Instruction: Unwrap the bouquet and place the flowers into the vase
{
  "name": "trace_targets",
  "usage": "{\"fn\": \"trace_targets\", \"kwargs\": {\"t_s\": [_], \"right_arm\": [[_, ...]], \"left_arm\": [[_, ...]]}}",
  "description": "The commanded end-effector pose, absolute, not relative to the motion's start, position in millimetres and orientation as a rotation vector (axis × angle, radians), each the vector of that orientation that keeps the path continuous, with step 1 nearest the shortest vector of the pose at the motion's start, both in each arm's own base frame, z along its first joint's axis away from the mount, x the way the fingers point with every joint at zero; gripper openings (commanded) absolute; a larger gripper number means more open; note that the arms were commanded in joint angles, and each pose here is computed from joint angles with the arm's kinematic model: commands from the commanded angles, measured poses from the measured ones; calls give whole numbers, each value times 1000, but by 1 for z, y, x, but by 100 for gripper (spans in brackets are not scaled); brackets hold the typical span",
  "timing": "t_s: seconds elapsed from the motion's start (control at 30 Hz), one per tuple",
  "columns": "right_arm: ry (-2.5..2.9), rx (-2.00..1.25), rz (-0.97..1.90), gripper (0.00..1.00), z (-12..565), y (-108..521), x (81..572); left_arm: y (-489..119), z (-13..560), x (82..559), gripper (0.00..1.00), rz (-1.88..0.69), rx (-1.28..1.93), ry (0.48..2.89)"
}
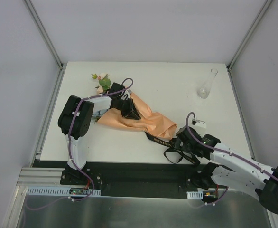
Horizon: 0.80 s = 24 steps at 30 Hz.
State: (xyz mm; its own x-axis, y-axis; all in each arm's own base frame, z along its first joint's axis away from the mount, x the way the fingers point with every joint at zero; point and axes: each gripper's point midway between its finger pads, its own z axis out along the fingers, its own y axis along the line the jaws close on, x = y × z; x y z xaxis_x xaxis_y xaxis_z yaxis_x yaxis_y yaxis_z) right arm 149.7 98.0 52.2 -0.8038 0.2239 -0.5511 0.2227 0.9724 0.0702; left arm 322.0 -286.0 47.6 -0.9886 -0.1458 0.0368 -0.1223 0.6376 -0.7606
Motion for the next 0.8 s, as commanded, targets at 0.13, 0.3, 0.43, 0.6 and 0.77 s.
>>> {"fn": "trace_targets", "kwargs": {"t_s": [0.13,0.3,0.43,0.6,0.77], "right_arm": [[2511,368,24,92,44,100,160],[2631,121,-15,96,31,117,161],[2683,29,-101,86,22,120,160],[2669,25,-138,50,13,123,160],[2511,193,-281,3,40,95,174]], "left_arm": [[-289,72,320,14,-1337,-185,2774],[-290,72,320,14,-1344,-183,2775],[-290,72,319,14,-1340,-185,2775],[-290,73,321,14,-1341,-186,2770],[-290,71,320,14,-1345,-191,2778]]}}
